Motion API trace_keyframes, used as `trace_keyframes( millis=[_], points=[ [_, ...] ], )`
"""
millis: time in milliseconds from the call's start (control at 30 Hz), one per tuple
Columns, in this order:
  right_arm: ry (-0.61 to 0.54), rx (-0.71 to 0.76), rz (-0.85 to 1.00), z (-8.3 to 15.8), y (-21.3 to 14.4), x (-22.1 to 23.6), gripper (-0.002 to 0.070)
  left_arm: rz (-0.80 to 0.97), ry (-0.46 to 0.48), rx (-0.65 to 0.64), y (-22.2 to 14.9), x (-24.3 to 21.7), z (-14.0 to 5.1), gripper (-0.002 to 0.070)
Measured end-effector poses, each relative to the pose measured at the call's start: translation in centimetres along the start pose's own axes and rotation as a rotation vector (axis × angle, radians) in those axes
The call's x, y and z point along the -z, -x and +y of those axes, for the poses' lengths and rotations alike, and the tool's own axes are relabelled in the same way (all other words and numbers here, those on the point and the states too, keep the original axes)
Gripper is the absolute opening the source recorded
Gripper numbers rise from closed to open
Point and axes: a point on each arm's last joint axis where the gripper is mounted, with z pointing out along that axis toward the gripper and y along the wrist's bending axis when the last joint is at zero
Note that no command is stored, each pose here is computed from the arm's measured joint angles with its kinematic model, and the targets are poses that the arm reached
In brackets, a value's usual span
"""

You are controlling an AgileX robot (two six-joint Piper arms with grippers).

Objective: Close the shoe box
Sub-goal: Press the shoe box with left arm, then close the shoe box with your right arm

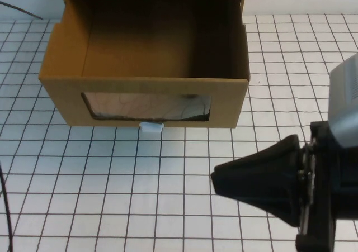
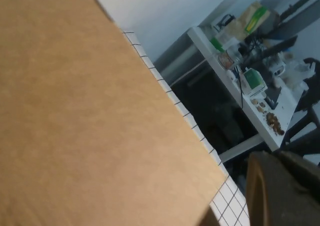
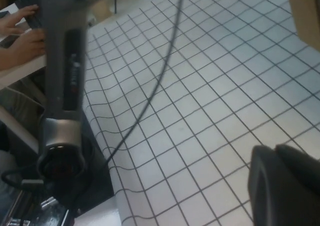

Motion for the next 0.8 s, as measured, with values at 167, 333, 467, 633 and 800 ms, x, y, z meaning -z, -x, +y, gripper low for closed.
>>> trace_keyframes(
  millis=[167,333,467,633,800],
  points=[
    [0.042,0.043,0.027,1.0,-0.4,-2.4,-0.0013,-0.015,-0.003,0.134,-0.2,-3.1,4.7,-0.0002],
    [0.039,0.046,0.094,0.7,-1.7,-6.7,-0.0013,-0.048,-0.021,0.187,-0.1,-3.4,5.8,-0.0002],
    [0.028,0.068,0.144,0.0,-3.0,-10.4,-0.0013,-0.055,-0.027,0.198,0.0,-3.1,6.0,-0.0002],
    [0.018,0.116,0.171,-1.4,-3.2,-14.5,-0.0013,-0.062,-0.027,0.208,0.1,-2.9,6.2,-0.0002],
    [0.026,0.242,0.177,-2.3,-2.5,-17.8,-0.0013,-0.062,-0.026,0.208,0.1,-2.9,6.2,-0.0002]
  ],
)
